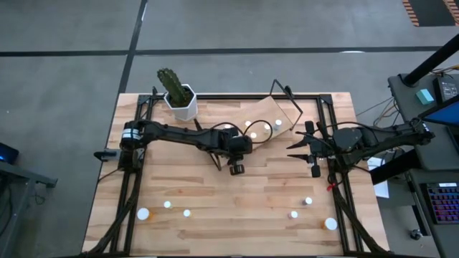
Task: Pick and place medicine bottles onto shelf by color
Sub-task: Put the green pill bottle on the shelf aligned with the other green pill bottles
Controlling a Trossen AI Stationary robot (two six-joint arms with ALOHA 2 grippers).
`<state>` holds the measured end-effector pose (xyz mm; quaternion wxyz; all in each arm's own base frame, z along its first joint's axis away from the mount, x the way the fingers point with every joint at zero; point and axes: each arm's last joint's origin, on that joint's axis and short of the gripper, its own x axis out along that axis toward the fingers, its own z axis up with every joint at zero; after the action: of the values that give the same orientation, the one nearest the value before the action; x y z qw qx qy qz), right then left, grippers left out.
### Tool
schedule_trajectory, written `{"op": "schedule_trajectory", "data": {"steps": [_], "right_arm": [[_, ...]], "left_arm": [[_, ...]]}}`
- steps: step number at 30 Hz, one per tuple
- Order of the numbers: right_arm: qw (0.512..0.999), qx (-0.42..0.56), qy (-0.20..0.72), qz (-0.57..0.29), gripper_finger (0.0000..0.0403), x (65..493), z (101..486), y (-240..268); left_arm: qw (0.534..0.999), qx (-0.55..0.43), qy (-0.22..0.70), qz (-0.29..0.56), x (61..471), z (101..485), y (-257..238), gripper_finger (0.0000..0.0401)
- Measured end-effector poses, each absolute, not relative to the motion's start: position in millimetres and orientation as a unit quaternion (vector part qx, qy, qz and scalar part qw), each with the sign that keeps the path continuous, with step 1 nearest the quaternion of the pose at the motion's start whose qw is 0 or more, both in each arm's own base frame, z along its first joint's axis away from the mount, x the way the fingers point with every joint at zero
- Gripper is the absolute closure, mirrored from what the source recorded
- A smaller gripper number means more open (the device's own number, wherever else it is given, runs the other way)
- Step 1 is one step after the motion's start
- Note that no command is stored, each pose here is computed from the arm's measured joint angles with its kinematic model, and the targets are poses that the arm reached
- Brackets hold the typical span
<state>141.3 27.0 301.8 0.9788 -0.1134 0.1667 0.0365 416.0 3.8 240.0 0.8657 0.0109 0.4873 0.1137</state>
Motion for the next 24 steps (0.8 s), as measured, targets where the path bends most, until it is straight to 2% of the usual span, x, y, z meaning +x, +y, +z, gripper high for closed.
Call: {"op": "schedule_trajectory", "data": {"steps": [24], "right_arm": [[0.979, -0.114, 0.167, 0.036, 0.0303, 141.3, 301.8, 27.0]], "left_arm": [[0.870, 0.017, 0.472, 0.139, 418.3, 241.4, 12.3, 0.0398]]}}
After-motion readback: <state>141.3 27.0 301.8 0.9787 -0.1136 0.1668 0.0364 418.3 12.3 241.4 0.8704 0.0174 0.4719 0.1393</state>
